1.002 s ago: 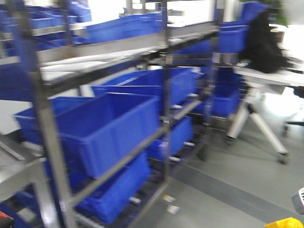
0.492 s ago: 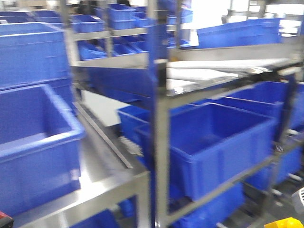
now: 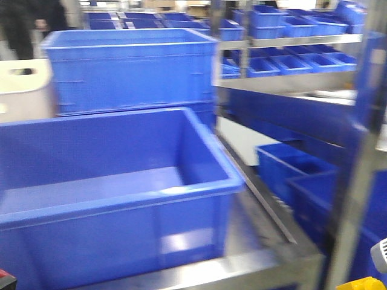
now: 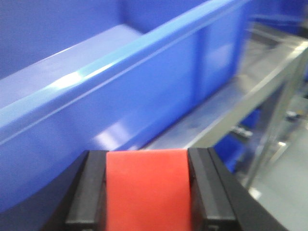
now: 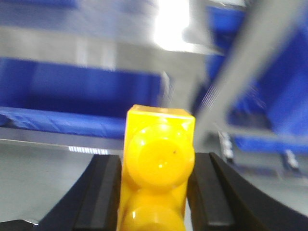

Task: Pick red and yellow blocks into blue bin
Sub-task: 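Drive the base away from the conveyor to the large blue bin, then move the right gripper over the bin and release the yellow brick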

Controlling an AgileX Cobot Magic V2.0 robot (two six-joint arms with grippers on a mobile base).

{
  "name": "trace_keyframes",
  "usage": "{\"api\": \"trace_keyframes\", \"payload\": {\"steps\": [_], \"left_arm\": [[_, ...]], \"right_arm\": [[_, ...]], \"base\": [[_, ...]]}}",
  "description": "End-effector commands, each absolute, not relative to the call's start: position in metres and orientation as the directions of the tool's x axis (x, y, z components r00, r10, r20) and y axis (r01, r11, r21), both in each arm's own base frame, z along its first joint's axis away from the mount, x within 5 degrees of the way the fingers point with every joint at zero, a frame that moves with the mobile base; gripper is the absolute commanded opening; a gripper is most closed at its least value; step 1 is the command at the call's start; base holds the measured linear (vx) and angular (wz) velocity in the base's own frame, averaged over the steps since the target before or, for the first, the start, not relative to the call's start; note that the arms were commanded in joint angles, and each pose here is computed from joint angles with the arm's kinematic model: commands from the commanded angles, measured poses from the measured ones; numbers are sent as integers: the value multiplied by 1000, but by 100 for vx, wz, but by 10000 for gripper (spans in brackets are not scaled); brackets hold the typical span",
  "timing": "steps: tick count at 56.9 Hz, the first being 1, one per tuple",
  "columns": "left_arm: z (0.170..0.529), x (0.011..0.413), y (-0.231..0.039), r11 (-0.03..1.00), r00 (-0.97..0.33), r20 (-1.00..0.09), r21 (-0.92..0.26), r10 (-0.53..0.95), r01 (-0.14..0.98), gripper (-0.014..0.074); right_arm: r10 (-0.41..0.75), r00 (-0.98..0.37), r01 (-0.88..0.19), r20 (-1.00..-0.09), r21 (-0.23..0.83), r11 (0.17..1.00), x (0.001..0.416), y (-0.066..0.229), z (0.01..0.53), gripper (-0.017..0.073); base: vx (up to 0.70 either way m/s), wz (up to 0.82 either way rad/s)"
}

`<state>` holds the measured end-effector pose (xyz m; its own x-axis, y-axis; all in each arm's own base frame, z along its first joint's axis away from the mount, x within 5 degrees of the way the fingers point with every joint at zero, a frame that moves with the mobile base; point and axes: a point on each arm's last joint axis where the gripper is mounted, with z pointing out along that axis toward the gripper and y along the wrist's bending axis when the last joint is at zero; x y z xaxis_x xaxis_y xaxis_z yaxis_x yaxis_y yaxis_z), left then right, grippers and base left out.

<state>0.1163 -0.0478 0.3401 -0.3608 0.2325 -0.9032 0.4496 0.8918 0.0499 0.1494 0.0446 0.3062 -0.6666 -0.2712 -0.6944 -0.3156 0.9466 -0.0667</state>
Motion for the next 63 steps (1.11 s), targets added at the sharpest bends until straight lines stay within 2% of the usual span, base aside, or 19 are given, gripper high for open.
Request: {"api": "trace_keyframes", "payload": {"steps": [1,28,63], "left_arm": [[355,118,-48,899,-276,-943,49,186,435,264],[355,118,-48,899,-276,-943,49,186,435,264],[355,118,-48,899,-276,-943,49,186,435,264]], "right_arm": [[-270,-592,-322,-759,-84,943,153,46,320,210],[-270,-592,-322,-759,-84,943,153,46,320,210],[-270,-592,-322,-759,-84,943,153,46,320,210]], "base": [[9,60],[7,38],[2,7]]}}
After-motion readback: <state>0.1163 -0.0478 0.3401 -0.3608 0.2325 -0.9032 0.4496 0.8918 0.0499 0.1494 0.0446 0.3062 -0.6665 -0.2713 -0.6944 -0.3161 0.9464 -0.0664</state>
